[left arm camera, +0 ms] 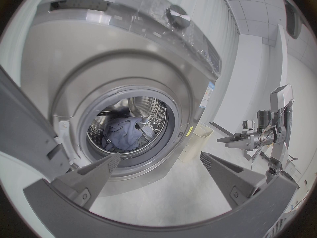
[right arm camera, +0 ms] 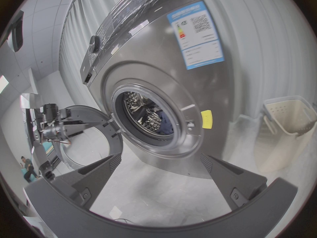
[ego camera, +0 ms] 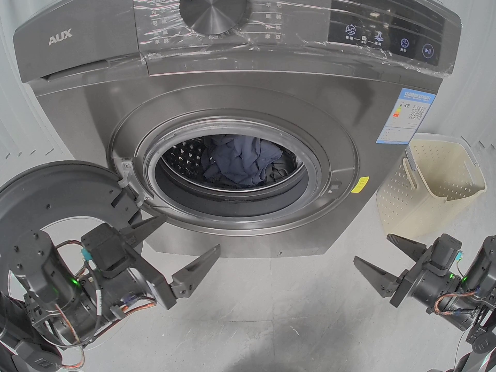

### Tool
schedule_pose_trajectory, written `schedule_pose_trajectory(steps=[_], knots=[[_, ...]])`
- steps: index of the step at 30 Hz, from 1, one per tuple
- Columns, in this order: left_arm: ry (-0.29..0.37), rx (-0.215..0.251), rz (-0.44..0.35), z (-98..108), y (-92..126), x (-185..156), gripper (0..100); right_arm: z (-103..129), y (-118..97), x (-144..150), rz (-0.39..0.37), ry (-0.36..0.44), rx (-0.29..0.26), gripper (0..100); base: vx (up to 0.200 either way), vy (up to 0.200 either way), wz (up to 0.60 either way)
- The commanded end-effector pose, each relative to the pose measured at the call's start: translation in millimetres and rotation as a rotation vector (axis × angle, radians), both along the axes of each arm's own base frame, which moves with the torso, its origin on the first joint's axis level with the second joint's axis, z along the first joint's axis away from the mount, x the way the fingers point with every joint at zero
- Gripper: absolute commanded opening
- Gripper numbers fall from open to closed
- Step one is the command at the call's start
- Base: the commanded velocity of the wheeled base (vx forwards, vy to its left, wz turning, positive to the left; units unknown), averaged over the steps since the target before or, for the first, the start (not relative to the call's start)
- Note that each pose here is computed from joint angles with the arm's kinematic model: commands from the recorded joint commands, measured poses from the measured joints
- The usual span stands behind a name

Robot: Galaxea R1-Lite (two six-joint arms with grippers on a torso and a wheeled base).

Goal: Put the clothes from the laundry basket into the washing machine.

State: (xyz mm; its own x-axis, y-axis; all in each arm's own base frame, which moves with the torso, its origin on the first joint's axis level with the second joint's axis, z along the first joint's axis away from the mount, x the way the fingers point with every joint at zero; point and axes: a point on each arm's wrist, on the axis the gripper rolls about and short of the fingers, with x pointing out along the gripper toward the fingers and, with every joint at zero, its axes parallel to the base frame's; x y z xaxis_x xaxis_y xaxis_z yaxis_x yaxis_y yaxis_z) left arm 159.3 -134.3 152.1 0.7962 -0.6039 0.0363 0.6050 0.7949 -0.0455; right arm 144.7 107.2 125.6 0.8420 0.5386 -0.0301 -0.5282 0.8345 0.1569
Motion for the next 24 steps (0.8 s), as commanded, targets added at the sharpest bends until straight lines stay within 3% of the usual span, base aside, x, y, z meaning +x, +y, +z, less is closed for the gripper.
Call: schedule_pose_trajectory(steps=[1, 4, 8, 10, 15, 19, 24], knots=[[-0.052, -0.035, 0.051, 12, 27, -17, 100, 10, -24, -9, -0.081, -0.046, 0.003, 100, 0.000, 0.000, 0.00], [-0.077, -0.054, 0.068, 17, 40, -25, 100, 9, -30, -17, -0.092, -0.010, -0.036, 100, 0.000, 0.000, 0.00], [-0.057, -0.040, 0.078, 11, 45, -30, 100, 7, -32, -20, -0.095, 0.012, -0.050, 100, -0.200, 0.000, 0.00], [-0.045, -0.019, 0.094, 0, 59, -50, 100, 11, -37, -27, -0.101, 0.005, -0.041, 100, -0.200, 0.000, 0.00], [-0.065, -0.044, 0.128, 6, 73, -63, 100, 14, -44, -34, -0.143, -0.006, -0.031, 100, 0.000, 0.000, 0.00], [-0.033, -0.006, 0.154, 1, 84, -74, 100, 12, -50, -41, -0.188, 0.036, -0.033, 100, -0.150, 0.000, 0.00], [0.018, 0.024, 0.229, -8, 102, -93, 100, 16, -62, -52, -0.269, 0.021, 0.017, 100, -0.080, 0.000, 0.00]])
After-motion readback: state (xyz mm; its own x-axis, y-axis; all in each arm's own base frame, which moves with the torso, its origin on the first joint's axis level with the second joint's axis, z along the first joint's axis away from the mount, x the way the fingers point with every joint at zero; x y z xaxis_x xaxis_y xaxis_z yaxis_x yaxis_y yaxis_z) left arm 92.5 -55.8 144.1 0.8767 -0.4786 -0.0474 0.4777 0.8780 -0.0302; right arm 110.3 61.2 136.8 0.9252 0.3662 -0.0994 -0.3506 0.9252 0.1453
